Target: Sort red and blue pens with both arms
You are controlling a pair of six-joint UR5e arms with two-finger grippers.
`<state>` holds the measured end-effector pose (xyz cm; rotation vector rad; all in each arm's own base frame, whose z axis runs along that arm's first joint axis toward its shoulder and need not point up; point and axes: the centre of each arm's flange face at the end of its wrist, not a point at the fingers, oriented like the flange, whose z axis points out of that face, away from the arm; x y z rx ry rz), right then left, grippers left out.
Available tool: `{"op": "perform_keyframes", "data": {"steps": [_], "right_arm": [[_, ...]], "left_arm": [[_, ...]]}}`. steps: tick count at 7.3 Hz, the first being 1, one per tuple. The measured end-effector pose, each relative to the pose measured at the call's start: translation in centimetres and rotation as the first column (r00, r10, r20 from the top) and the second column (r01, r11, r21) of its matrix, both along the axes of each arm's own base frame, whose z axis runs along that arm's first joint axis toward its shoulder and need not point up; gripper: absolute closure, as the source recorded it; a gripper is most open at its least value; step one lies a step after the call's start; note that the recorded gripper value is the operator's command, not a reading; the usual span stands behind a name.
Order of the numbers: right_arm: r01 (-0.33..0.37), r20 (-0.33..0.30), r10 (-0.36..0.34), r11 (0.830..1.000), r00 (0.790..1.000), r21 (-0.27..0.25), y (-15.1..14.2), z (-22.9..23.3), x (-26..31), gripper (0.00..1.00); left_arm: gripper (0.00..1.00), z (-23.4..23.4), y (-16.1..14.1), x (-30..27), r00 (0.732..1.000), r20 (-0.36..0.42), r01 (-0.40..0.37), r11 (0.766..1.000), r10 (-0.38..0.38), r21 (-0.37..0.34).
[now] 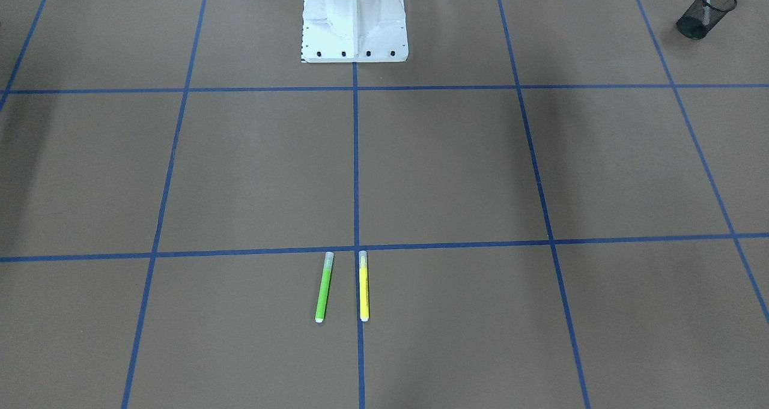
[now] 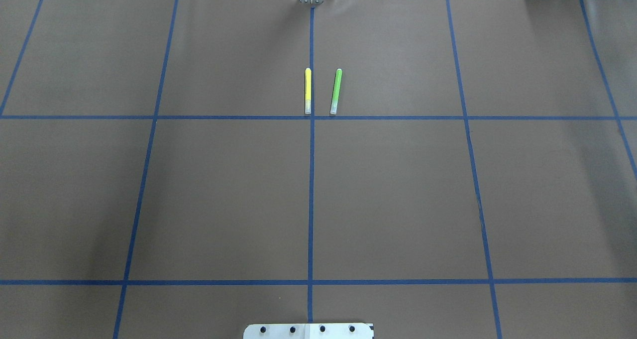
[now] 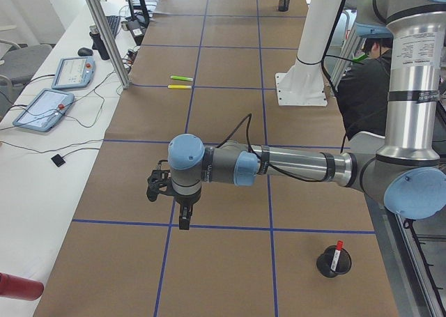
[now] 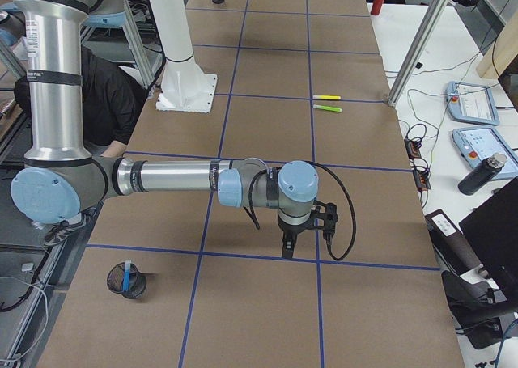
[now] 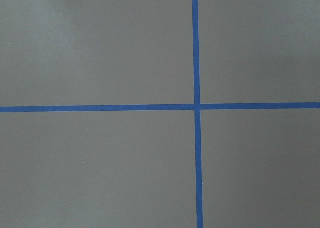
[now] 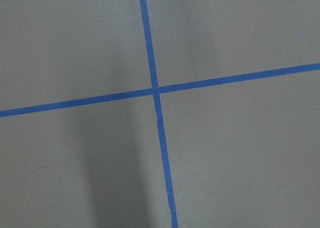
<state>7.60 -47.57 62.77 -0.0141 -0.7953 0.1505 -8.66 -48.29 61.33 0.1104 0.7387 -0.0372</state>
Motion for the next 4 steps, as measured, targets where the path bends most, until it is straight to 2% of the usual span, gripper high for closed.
{"op": "perform_keyframes", "data": {"steps": [4], "right_arm": [[0.000, -0.001, 0.000, 1.000, 1.000, -0.005, 0.00, 0.24, 0.01, 0.00]], "left_arm": [[0.00, 0.48, 0.46, 0.04, 1.000, -0.003, 0.000, 1.000, 0.000, -0.008]]}}
